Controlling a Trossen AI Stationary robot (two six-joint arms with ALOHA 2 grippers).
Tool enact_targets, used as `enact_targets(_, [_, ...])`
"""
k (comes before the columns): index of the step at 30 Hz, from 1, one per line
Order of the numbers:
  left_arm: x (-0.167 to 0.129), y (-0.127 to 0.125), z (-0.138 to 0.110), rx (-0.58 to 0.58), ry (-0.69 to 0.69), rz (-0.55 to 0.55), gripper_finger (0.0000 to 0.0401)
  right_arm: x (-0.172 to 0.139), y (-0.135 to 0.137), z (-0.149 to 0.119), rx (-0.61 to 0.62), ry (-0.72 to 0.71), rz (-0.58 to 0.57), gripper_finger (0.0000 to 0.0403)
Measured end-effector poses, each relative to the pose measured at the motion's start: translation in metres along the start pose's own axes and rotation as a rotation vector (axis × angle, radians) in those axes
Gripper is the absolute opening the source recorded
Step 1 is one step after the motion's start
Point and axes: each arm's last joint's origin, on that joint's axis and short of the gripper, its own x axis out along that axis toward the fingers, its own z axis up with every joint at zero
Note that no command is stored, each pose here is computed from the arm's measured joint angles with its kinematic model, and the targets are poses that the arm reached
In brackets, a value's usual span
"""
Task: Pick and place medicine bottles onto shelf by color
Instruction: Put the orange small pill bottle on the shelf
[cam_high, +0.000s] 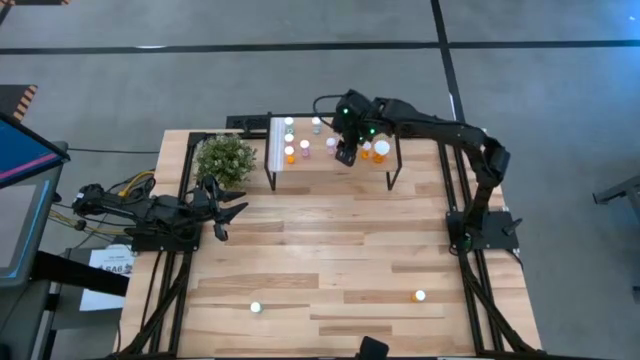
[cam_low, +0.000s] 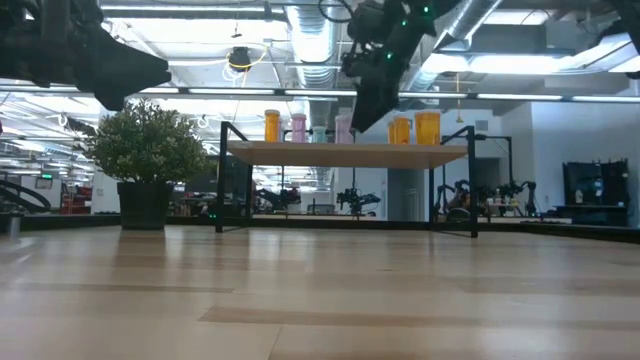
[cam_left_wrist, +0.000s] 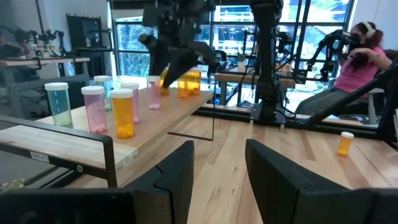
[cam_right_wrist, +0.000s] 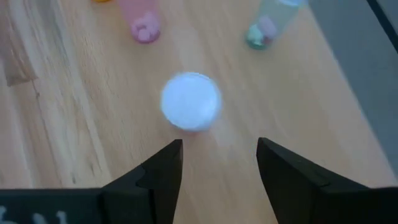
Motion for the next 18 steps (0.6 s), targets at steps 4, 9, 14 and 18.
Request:
enact_targets(4, [0.000, 0.000, 0.000, 0.000, 0.000, 0.001, 0.0132, -0.028, -0.008, 0.007, 0.048, 0.013, -0.009, 0.0225])
enact_targets(9, [0.000, 0.000, 0.000, 0.000, 0.000, 0.003, 0.0132, -0.069, -0.004, 0.002, 0.051, -0.047, -0.009, 0.0225])
enact_targets(14, [0.000, 0.000, 0.000, -0.004, 0.000, 0.003, 0.0132, -0.115, 0.017, -0.014, 0.044, -0.139, 0.029, 0.0225])
enact_targets(18, [0.000, 0.000, 0.000, -0.004, 0.000, 0.002, 0.0132, -0.139, 0.045, -0.037, -0.008, -0.192, 0.088, 0.0225])
